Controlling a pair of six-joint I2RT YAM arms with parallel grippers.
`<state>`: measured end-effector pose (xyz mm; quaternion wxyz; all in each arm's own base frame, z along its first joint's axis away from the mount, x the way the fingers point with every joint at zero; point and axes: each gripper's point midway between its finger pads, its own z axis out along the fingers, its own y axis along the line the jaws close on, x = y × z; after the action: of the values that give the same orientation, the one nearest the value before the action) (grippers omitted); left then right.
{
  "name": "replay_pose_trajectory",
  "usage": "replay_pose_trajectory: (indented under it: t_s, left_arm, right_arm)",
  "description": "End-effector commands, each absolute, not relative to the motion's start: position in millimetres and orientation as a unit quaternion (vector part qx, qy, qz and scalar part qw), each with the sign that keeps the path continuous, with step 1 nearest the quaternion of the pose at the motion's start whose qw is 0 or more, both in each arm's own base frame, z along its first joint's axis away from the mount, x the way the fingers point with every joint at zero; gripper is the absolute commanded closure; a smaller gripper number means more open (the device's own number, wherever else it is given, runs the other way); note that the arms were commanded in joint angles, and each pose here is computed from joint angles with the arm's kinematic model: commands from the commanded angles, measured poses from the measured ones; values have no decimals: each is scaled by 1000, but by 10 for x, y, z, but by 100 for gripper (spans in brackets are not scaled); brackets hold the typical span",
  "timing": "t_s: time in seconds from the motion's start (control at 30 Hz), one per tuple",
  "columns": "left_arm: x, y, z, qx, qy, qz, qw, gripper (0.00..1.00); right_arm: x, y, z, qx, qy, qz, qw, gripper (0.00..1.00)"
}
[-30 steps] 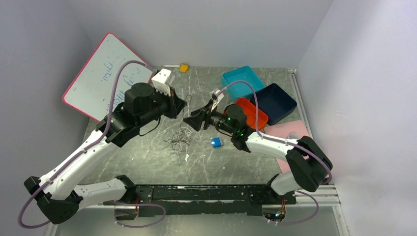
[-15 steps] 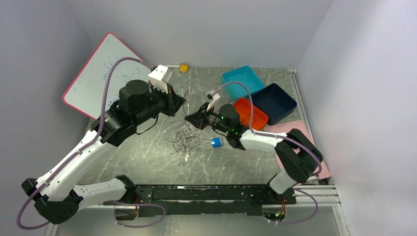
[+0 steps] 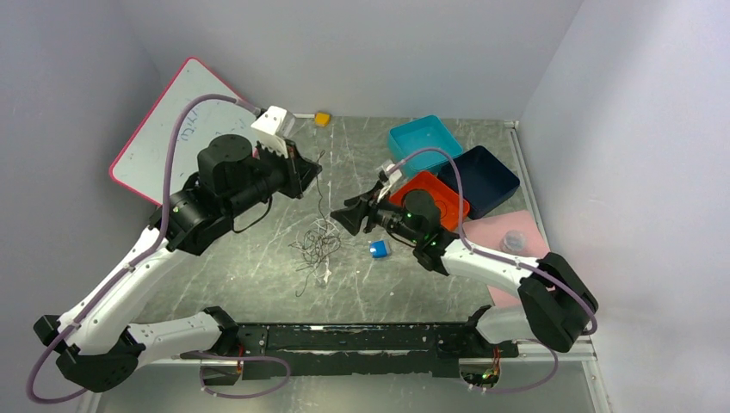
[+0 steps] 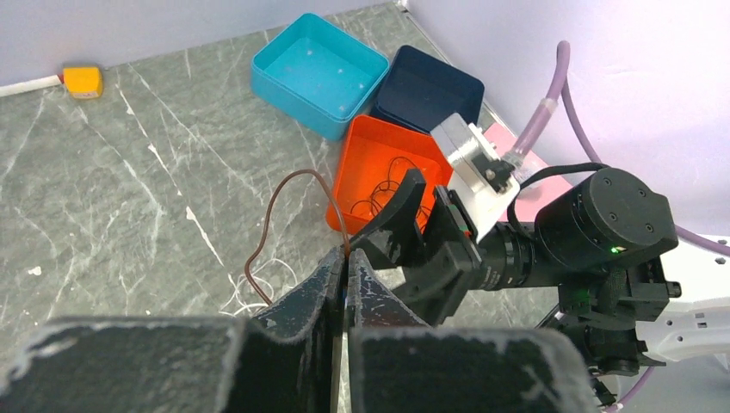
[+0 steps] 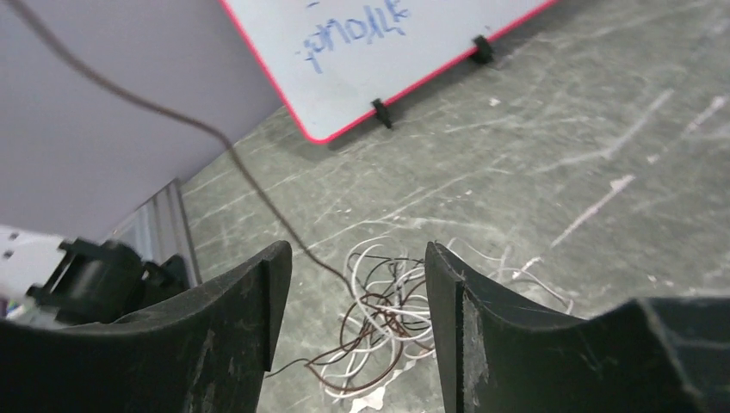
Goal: Untangle the cables
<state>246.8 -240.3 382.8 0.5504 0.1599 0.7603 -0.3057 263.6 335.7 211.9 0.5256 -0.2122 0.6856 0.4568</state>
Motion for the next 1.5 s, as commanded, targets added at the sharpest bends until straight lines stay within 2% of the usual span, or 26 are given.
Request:
replay_pose_trajectory:
  t_s: [0.0,0.2,0.37,0.53,0.6,1.1,1.47]
  left_arm:
    - [2472,-2396,4072,161,741,-310,573,93]
    - [2501,-2450,4141,165,736,-316,576,93]
    - [2529,-2475,4246,165,728,-319,584,93]
    - [2579,-2462,4429,163,721,-312,597,93]
    - [2623,-2428,4534,156,718,-301,608,93]
    - [2866,-2201,5719,115,645,-250,713,93]
    - [2806,-2038,6462,87,546,-254,794,93]
  right_arm:
    - [2392,3493,2221,-301,647,481,509,37]
    - [2425,3698,2232,-327,636,488,499,37]
    - [2548,3907,2177,-316,640,492,499,40]
    - [2665,3980,1877,-277,667,495,483,57]
    - [2643,4000,1719,-270,678,497,470,61]
    - [2389,4102,885,-260,729,487,406,61]
    - [2264,3980,452,-242,760,462,387,60]
